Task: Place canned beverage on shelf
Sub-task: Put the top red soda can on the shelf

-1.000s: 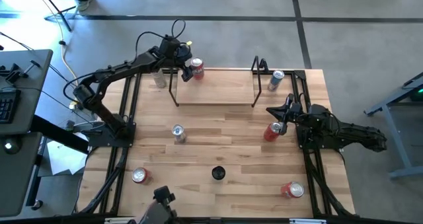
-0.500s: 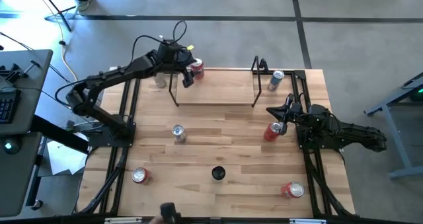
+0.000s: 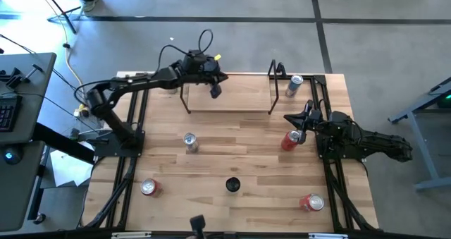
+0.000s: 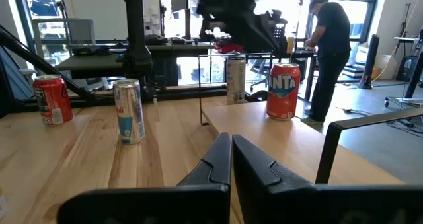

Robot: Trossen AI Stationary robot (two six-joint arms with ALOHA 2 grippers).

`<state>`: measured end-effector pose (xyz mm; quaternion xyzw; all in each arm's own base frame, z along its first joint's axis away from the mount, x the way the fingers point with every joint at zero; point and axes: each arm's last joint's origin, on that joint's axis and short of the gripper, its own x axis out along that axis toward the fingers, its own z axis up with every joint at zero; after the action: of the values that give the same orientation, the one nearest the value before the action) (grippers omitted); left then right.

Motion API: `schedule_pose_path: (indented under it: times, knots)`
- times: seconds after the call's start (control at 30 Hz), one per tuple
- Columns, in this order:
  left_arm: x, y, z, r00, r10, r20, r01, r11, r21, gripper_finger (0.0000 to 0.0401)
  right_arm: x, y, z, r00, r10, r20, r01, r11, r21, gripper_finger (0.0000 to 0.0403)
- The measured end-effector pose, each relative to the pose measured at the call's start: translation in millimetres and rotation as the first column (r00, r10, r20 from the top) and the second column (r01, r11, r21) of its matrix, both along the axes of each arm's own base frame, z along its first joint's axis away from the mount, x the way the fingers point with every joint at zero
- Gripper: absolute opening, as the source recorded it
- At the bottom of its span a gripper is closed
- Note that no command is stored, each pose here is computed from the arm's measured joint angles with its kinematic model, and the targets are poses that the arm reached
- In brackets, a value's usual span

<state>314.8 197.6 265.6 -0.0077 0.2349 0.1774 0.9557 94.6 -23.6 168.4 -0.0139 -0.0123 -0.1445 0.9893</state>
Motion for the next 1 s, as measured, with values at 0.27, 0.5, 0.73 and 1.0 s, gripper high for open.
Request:
schedule_pose_path:
  times: [0.27,0.5,0.73,1.0]
  knots:
    - [7.4,21.7,-26.0,0.985,0.168,-0.028,-0.167,0.985,0.041,0.0012,0.0,0.0,0.1,1.0,0.0,0.0,0.0,1.0,0.0,0.0]
    - [10.8,23.5,-10.3,0.984,0.172,-0.051,-0.169,0.983,0.066,0.0001,0.0,0.0,0.1,1.0,0.0,0.0,0.0,1.0,0.0,0.0]
    - [18.9,32.2,9.2,0.968,0.129,-0.215,-0.115,0.99,0.078,0.0,0.0,0.0,0.1,1.0,0.0,0.0,0.0,1.0,0.0,0.0]
    - [29.8,56.1,23.4,0.917,0.072,-0.391,-0.04,0.995,0.09,0.0,0.0,0.0,0.0,1.0,0.0,0.0,0.0,1.0,0.0,0.0]
